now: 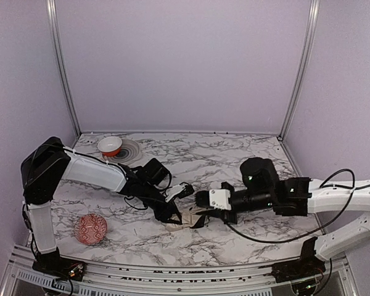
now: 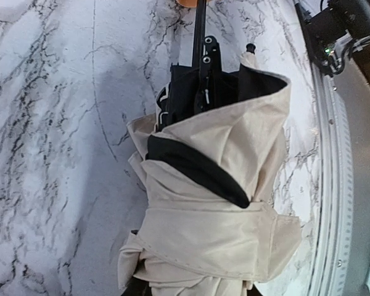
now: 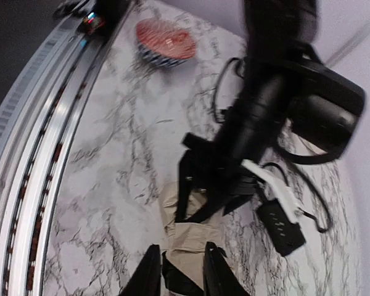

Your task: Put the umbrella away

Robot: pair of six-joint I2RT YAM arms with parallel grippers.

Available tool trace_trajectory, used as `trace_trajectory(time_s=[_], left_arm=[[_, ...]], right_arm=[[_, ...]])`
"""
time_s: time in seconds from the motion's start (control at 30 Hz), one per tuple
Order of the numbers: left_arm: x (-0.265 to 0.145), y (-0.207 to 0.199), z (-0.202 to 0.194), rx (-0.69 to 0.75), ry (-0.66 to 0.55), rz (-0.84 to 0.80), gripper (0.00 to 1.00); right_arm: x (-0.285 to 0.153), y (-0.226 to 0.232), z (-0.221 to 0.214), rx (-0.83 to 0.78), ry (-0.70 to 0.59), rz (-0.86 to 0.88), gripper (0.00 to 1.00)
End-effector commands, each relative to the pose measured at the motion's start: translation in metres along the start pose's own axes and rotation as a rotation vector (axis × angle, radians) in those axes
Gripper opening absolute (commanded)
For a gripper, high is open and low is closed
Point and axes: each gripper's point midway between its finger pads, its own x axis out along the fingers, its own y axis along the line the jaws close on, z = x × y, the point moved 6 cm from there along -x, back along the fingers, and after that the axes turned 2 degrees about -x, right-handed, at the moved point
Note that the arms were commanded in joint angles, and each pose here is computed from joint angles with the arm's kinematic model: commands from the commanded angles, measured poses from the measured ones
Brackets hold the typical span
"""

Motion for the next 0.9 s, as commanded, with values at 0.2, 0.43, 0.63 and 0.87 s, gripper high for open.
trace_trajectory(time_s=[0.2, 0.43, 0.63, 0.87], left_arm=[[-0.03, 0.009, -0.01, 0.229, 0.198, 0.496, 0.67], [-0.058, -0.014, 0.005, 0.344, 0.119, 0.495, 0.99], [-0.097, -0.027, 0.008, 0.376, -0.003, 0.609, 0.99], [-0.139, -0.037, -0.001, 0.223, -0.229, 0.671, 0.99]], right_arm=[[-0.091, -0.097, 0.002, 0.502, -0.237, -0.279, 0.63], [-0.096, -0.125, 0.002, 0.546, -0.19, -0.258, 1.0], [-0.079, -0.152, 0.016, 0.396, -0.192, -0.158, 1.0], [-0.016, -0.16, -0.005, 0.14, -0.011, -0.038, 0.89]])
